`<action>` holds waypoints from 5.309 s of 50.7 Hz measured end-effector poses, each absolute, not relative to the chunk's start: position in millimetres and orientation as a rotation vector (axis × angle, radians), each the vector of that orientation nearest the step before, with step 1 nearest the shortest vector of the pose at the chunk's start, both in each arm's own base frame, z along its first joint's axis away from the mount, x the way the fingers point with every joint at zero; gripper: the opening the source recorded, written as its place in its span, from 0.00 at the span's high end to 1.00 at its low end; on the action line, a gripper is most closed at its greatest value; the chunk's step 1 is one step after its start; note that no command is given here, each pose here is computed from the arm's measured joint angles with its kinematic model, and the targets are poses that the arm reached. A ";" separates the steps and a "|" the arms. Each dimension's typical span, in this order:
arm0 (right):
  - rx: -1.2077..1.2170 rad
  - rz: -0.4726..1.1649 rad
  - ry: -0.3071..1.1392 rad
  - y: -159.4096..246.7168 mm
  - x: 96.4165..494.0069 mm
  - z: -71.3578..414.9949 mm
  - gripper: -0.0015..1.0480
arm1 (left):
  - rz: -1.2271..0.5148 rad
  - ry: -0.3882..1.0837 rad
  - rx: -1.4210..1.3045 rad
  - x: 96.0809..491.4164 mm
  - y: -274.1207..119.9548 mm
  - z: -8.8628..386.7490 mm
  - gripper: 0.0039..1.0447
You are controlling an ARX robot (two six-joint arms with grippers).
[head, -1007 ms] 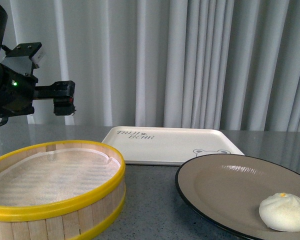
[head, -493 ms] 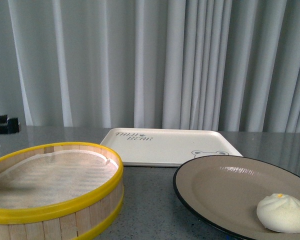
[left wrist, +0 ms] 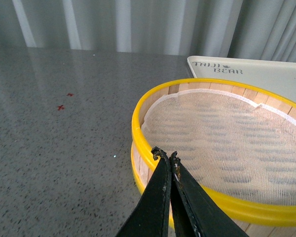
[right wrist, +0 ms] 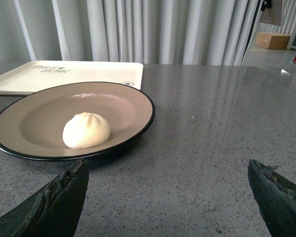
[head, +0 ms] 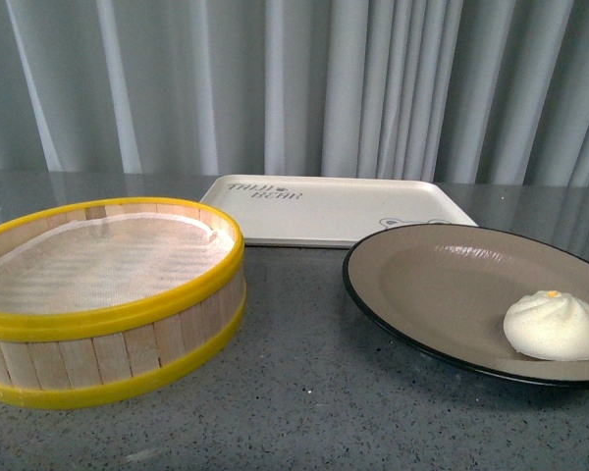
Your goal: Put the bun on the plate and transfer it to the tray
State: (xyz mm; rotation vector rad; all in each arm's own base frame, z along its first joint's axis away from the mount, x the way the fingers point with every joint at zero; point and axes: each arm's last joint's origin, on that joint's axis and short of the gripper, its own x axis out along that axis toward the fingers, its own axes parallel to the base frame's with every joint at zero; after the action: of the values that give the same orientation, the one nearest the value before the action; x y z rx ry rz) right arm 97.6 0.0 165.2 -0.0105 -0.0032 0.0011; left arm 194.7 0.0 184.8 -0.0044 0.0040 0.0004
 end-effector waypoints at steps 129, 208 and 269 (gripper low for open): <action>-0.010 0.001 -0.003 0.0 97.6 165.2 0.08 | 0.000 -0.022 -0.004 96.3 0.0 172.0 0.39; -1.442 0.701 0.184 73.6 217.3 195.1 0.08 | 0.000 -0.023 -0.004 96.3 0.0 172.1 0.06; -1.506 0.730 0.091 98.5 234.9 181.1 0.97 | 0.000 -0.023 -0.004 96.3 0.0 172.1 0.06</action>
State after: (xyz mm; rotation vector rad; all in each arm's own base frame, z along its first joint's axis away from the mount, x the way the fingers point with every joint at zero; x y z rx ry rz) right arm 234.9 98.5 181.1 -1.5056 0.0914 0.7296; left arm 96.3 0.0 172.1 -0.0036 -0.0227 0.0000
